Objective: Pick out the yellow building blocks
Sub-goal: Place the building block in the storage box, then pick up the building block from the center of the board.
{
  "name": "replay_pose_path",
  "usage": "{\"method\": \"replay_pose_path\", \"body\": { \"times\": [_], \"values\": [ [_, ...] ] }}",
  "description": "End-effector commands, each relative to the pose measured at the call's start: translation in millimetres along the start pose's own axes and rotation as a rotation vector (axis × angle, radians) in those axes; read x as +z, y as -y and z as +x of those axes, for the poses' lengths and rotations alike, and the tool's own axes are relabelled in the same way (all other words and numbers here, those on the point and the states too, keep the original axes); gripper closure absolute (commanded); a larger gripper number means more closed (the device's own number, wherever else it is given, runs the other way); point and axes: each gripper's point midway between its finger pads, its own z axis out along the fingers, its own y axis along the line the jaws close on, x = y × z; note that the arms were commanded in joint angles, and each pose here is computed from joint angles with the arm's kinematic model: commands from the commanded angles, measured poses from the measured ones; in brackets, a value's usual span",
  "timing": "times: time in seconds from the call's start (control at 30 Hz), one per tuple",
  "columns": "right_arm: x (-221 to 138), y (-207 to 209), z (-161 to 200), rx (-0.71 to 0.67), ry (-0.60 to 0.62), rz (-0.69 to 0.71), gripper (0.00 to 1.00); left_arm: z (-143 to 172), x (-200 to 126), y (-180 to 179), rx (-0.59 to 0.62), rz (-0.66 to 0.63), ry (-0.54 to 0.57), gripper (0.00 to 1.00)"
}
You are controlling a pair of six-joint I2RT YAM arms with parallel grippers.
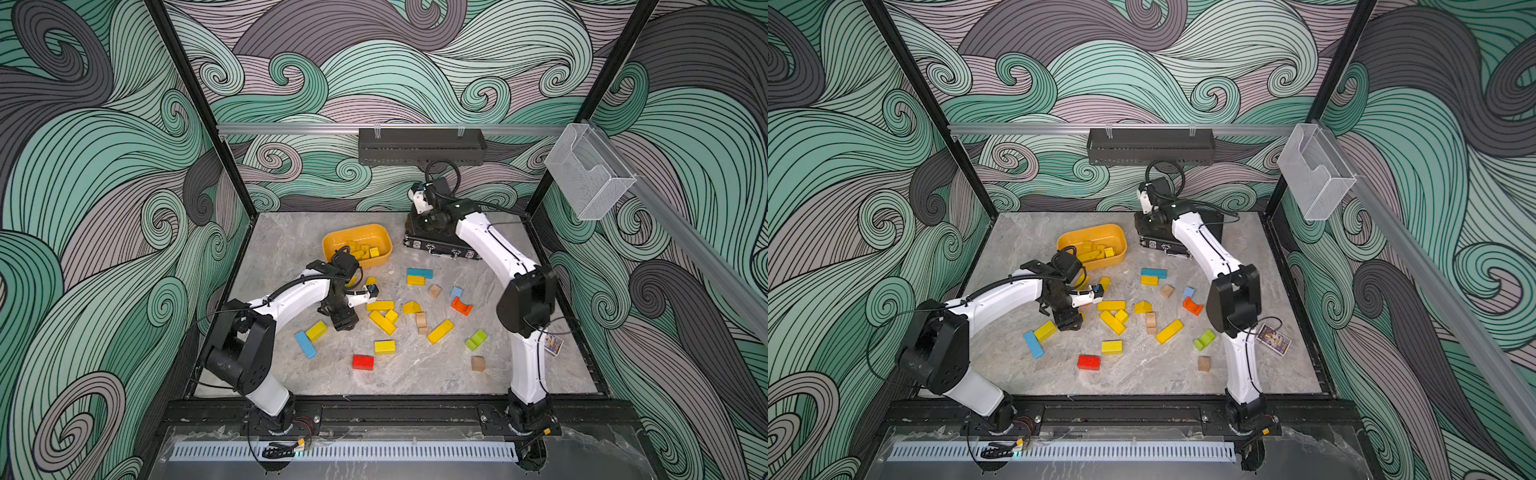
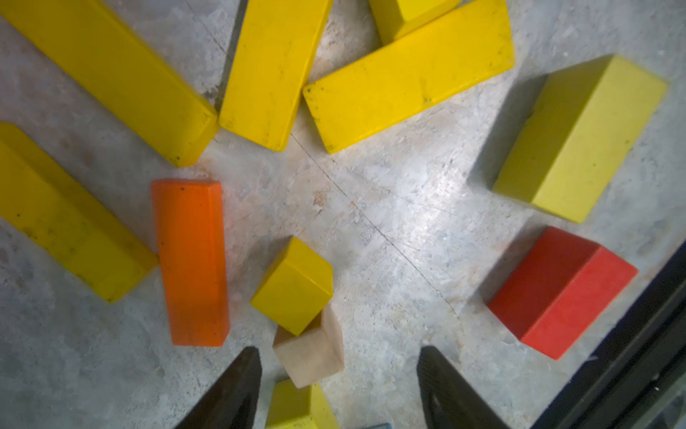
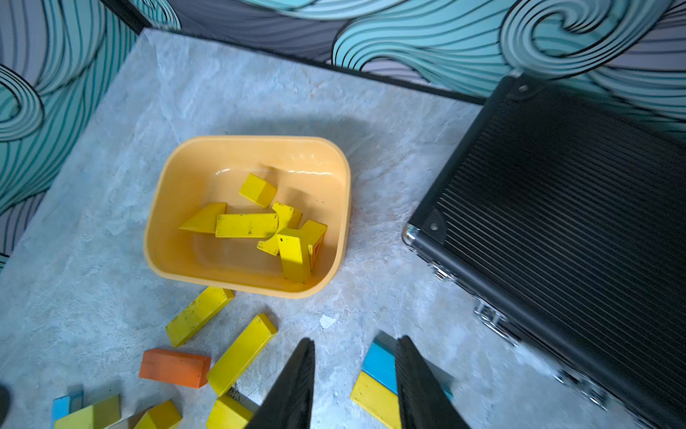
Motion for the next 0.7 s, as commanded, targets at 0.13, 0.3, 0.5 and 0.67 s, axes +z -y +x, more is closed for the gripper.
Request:
{"method": "replay_pose_path", "body": {
  "times": [0.13,0.3,0.5,0.67],
  "values": [
    [-38,-5,46,-0.011,-0.049,0.021,0.62,-17,7,-12,0.101,-0.021,-0.011,0.33],
    [-62,-4,69,0.0,-0.05,0.023,0.62,-14,14,-10,0.172,-0.003,-0.037,0.35],
    [-71,-1,88,0.004,-0.065,0.037,0.62,-10,19,-11,0.234,-0.007,-0.061,0.35],
    [-65,0,99,0.025,-0.088,0.029,0.62,-9,25,-12,0.259,-0.004,-0.077,0.36]
  ]
}}
